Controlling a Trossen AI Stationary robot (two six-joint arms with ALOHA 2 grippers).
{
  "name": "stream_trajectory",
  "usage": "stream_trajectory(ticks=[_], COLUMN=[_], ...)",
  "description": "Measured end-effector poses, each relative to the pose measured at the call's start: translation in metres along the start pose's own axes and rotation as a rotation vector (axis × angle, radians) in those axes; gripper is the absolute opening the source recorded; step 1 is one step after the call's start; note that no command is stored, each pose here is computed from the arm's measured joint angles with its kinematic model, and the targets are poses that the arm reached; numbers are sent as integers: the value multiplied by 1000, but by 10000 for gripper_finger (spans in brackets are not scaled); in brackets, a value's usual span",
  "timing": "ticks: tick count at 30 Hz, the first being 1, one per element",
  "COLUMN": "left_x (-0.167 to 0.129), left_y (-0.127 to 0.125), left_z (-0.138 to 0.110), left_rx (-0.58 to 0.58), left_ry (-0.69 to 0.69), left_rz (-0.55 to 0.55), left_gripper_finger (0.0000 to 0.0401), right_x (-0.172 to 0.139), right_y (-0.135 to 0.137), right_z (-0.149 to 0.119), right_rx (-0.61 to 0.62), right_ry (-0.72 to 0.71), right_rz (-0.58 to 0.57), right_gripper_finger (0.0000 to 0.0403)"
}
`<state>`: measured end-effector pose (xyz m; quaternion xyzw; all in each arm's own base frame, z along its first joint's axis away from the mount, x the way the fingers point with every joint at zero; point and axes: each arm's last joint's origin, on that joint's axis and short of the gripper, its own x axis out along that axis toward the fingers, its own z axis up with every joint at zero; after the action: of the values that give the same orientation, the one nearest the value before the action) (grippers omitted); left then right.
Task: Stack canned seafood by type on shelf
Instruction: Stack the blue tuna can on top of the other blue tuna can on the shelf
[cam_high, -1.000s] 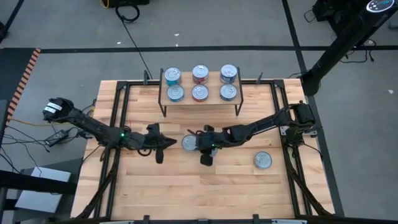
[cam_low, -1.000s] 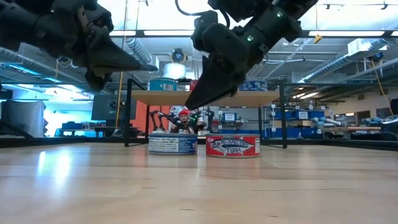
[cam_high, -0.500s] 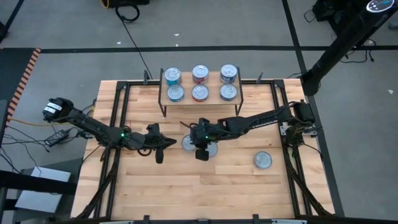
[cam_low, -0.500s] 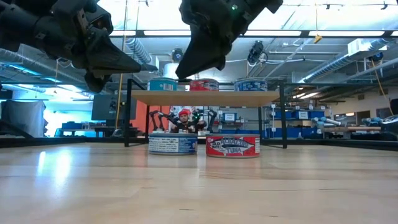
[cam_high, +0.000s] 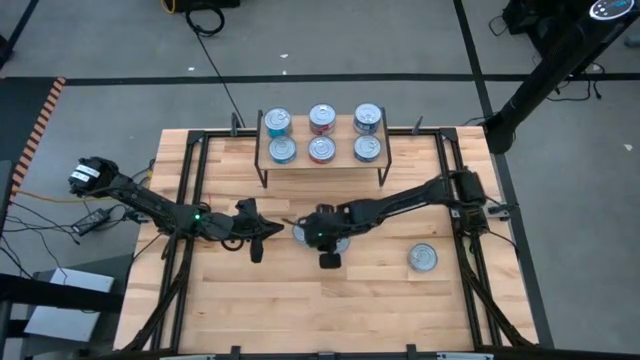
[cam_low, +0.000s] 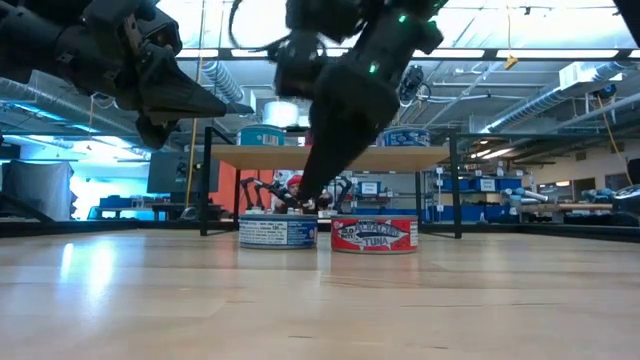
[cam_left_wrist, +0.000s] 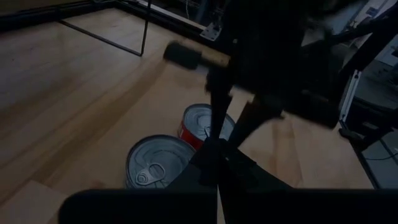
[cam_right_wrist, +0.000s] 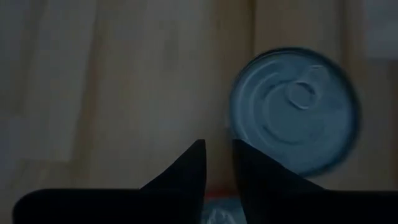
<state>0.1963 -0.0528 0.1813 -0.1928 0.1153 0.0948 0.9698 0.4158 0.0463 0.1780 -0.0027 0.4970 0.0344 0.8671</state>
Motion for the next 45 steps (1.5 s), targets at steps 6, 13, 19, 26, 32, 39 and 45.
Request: stream_trajectory(ticks=[6,13,19,26,32,39,45], left_x=[0,0,0,0,0,0,-1], left_y=[0,0,0,0,-1,-3,-7], left_z=[0,0,0,0,0,3,7], left_rx=[-4,-5,-1,-5,-7,-15,-30], left_ry=[-1,-1,0,2,2,-13,-32], left_rz=[0,-1,-1,-9,-19,-50,-133], left_gripper_finger=[1,1,1,1,1,1,1], right_x=[17,16,29,39,38,34,27], right_y=[5,9,9,16,18,7,-9], right_z=[8,10,5,4,6,15,27], right_rx=[-90,-139,-167,-243,-237,-18,187], right_ry=[-5,-4,28,18,-2,-13,-37], right_rz=[-109,-94,-87,-102,-78,175,451], right_gripper_finger=[115,120,120,94,11,5,4])
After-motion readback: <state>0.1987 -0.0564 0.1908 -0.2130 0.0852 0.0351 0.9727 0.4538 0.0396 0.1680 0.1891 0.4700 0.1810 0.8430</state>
